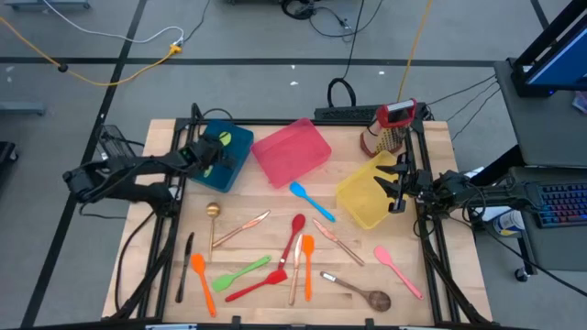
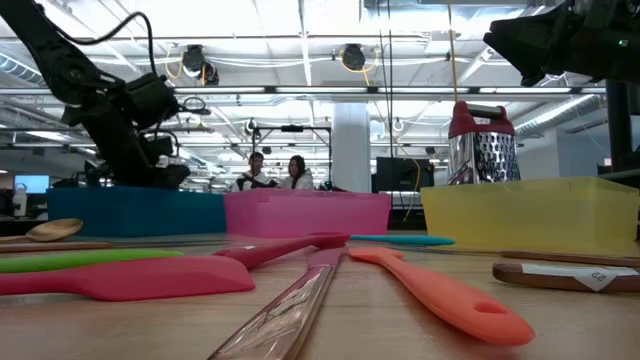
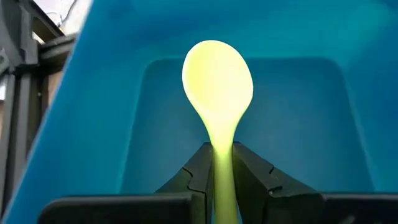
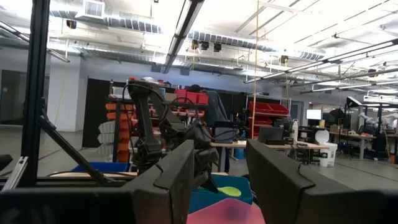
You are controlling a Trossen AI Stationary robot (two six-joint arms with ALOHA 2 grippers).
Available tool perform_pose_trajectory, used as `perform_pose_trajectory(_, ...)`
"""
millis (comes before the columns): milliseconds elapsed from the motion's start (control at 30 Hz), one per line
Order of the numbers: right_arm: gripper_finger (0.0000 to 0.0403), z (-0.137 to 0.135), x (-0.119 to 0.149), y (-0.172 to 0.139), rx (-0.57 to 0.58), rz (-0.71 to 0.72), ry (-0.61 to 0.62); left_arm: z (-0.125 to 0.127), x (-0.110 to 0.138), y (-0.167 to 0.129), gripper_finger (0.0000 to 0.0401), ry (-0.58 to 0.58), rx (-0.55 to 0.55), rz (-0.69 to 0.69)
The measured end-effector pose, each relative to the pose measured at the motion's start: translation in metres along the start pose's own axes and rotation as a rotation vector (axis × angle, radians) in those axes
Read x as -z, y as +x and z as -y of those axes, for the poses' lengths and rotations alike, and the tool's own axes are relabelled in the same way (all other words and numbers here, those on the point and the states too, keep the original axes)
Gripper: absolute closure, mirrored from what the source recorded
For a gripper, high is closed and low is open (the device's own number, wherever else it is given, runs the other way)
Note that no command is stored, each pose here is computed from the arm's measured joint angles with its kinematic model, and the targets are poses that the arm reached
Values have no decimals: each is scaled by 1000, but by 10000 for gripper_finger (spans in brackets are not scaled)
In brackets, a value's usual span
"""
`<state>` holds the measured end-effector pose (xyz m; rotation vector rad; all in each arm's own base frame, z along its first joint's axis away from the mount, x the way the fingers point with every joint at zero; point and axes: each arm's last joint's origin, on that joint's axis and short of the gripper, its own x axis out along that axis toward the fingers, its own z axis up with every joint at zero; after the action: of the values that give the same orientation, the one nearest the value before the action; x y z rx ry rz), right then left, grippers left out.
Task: Pick & Place Kitchen Items
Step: Put the green spoon into the blue bin, then put the gold spoon into the blue bin
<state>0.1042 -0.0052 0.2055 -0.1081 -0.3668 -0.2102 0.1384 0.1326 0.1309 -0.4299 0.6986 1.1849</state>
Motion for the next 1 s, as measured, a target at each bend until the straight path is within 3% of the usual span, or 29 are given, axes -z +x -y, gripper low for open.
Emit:
perform_pose_trajectory(267,261,0,0,0,0,0,2,-8,-2,15,366,-28,-18,-22)
perform_pose_trajectory(667,261,0,0,0,0,0,0,-5,2,17,352,25,-38,-35)
perform_pose_trajectory(1000,261,0,0,0,0,0,0,-5,2,17,299,26,-38,-35)
